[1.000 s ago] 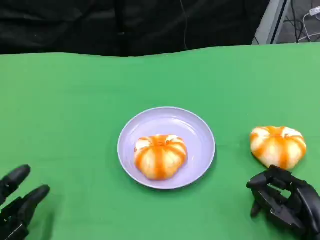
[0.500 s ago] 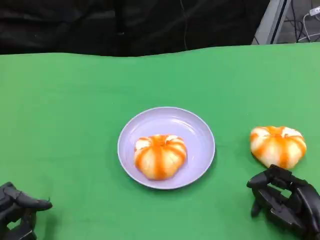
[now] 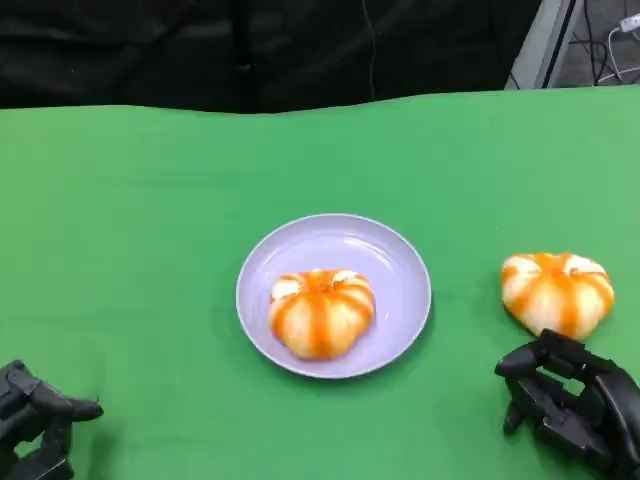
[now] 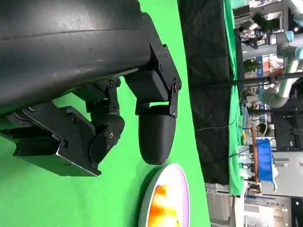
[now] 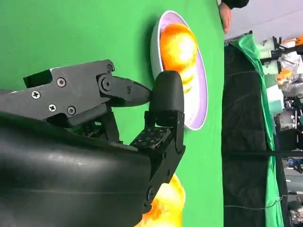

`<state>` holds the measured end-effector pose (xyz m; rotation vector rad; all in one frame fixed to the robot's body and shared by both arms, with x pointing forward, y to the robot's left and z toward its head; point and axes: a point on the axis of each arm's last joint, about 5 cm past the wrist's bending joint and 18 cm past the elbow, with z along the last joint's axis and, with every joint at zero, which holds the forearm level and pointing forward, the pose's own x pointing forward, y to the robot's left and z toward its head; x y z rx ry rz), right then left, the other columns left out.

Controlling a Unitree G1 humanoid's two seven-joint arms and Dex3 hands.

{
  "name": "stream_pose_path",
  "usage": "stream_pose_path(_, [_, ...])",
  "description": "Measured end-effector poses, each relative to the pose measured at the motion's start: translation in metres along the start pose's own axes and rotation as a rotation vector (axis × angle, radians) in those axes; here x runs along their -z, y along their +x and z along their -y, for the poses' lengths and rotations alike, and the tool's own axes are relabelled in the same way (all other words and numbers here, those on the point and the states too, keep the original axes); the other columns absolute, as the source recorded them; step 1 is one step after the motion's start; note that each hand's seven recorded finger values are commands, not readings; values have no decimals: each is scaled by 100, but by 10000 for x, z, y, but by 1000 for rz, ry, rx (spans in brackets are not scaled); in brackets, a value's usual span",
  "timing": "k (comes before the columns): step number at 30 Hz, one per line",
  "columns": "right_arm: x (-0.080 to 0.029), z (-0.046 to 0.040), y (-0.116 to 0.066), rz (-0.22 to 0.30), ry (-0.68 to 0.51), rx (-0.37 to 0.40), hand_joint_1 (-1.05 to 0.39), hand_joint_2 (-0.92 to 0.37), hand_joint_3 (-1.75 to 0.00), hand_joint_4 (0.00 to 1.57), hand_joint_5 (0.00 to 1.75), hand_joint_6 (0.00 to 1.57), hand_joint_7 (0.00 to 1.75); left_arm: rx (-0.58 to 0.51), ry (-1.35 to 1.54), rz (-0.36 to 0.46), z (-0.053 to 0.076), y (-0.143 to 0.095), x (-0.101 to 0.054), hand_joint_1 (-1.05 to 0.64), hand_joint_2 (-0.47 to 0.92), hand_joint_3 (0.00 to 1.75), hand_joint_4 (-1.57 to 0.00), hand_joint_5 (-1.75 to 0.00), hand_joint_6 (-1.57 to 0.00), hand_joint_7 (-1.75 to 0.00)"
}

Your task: Grasp the bread from the table and place it into the plate.

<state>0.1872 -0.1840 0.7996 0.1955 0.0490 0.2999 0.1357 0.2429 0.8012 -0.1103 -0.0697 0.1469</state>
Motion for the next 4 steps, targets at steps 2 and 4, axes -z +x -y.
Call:
stream_pose_path(2, [-2,7,-3,0,0,-2,-23,-92,-49,60,174,73,110,2,-1,0,4,1,1,6,67,98,-93,-164,-89,-141])
stream_pose_path(4, [-3,19,-10,0,-1,-3,-23,-92,-50,60,174,73,110,6,0,0,10,4,1,7,67,98,-92,-164,-88,-141])
